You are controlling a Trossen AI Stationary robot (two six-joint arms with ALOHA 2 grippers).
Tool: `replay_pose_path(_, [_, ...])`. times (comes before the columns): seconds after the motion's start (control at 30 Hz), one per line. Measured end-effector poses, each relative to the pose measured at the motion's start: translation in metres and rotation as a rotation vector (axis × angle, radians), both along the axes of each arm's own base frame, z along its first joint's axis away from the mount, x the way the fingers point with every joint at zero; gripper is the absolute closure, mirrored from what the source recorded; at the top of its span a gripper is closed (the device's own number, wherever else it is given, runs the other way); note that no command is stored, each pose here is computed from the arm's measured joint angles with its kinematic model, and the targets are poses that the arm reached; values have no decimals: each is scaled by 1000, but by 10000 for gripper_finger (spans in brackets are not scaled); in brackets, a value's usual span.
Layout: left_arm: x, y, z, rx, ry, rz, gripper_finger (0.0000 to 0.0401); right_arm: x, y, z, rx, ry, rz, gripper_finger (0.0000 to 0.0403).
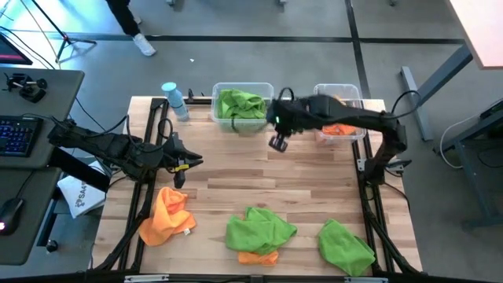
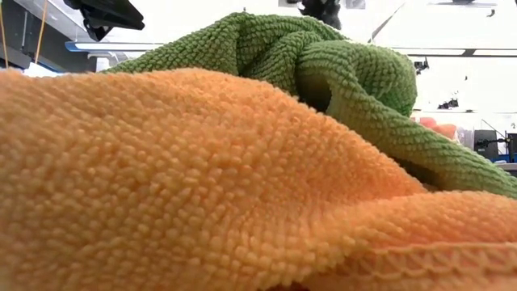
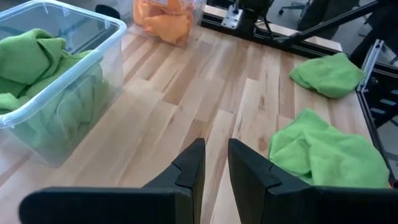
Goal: Sort microfiber towel by color & place in baskets
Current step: Put the green towel into the left transparent bin
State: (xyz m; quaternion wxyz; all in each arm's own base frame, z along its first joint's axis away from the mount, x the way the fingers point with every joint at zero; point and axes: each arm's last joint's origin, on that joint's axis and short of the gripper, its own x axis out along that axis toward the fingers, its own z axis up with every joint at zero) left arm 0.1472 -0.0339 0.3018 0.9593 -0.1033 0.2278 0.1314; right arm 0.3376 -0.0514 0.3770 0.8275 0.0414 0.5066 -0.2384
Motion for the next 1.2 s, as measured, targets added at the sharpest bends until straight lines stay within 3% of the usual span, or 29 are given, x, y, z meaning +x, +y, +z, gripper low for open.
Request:
replay_pose_path(0.13, [0, 0, 0, -3, 0, -5, 344, -15, 35, -22, 24, -48, -9, 402])
replay_pose_path(0.33, [9, -4, -2, -24, 2, -22, 344, -58, 87, -66, 108, -277, -15, 403])
replay_pose_path(0.7, [81, -31, -2, 1, 112, -163, 379, -147, 127, -102, 250, -429, -111, 403])
replay_pose_path(0.83, [112, -43, -3, -60, 160, -219, 386, -160, 133, -104, 280, -444, -81, 403])
replay_pose_path(0.97, [143, -56, -9, -194, 140, -241, 389, -165, 139, -106, 261, -428, -23, 403])
replay_pose_path(1.2, [185, -71, -41, -229, 58, -269, 356, -167, 142, -106, 244, -418, 22, 403])
